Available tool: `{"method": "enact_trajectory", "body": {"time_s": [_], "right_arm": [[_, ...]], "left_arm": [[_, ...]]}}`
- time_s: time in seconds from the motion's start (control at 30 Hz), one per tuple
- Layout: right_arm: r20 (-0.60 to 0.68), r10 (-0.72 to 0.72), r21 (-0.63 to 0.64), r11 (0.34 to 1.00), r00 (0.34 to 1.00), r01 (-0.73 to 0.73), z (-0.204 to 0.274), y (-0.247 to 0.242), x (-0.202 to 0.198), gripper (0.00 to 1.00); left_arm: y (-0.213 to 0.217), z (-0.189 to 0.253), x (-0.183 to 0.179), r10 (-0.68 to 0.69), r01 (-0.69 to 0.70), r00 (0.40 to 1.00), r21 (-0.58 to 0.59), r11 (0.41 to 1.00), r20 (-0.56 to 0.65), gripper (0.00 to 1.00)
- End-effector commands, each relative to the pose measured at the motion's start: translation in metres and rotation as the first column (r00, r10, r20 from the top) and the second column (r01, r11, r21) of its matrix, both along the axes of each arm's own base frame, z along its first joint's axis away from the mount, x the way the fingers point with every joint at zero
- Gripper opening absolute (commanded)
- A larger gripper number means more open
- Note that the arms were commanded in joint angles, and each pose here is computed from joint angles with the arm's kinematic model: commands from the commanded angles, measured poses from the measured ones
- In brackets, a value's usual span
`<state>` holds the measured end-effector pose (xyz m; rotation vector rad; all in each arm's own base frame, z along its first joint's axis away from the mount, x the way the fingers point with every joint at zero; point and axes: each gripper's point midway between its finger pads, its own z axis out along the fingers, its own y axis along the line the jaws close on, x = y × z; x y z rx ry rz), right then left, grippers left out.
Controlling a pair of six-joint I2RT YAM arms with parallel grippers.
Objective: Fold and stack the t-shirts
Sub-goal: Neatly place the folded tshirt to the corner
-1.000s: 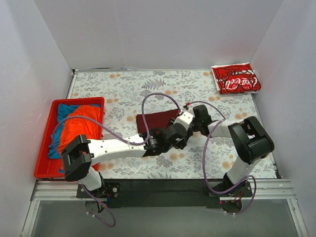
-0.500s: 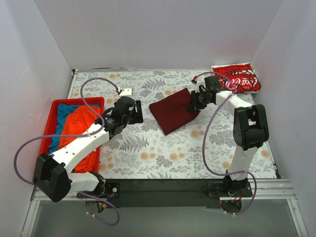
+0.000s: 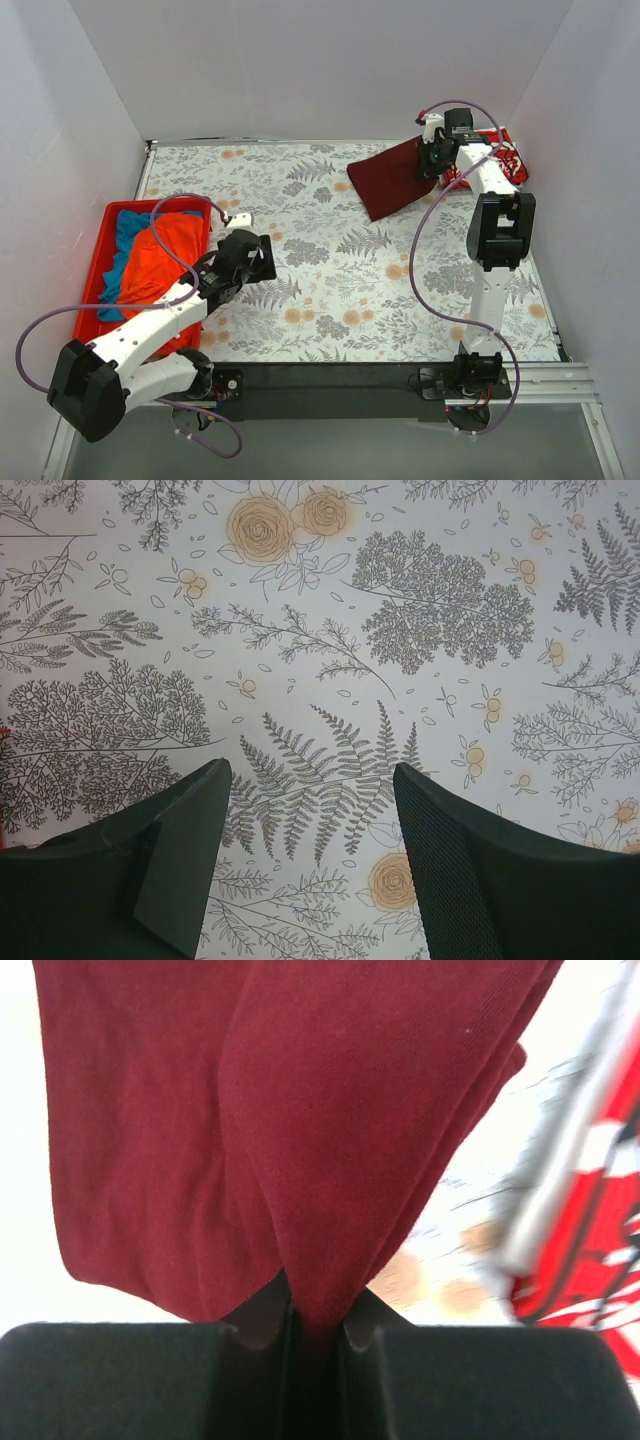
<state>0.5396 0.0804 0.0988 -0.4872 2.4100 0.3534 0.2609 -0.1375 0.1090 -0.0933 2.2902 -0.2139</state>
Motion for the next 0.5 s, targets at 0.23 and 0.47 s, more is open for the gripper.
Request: {"method": "enact_trajectory", "body": {"time_s": [0.23, 0.47], "right_arm": [[0.233, -0.055, -0.182, 0.978, 0.971, 0.099, 0.059, -0.073, 0.057, 0.01], [0.35, -0.184, -0.145, 0.958, 0.919, 0.247, 0.106, -0.118, 0.069, 0.01]], "left_arm": [[0.0, -0.004, 0.012, 0.027, -0.027, 0.999, 0.017, 0.999, 0.023, 0.64], [-0.002, -0.009, 0.011, 0.016, -0.016, 1.0, 0.024, 1.0, 0.007, 0.64]]}}
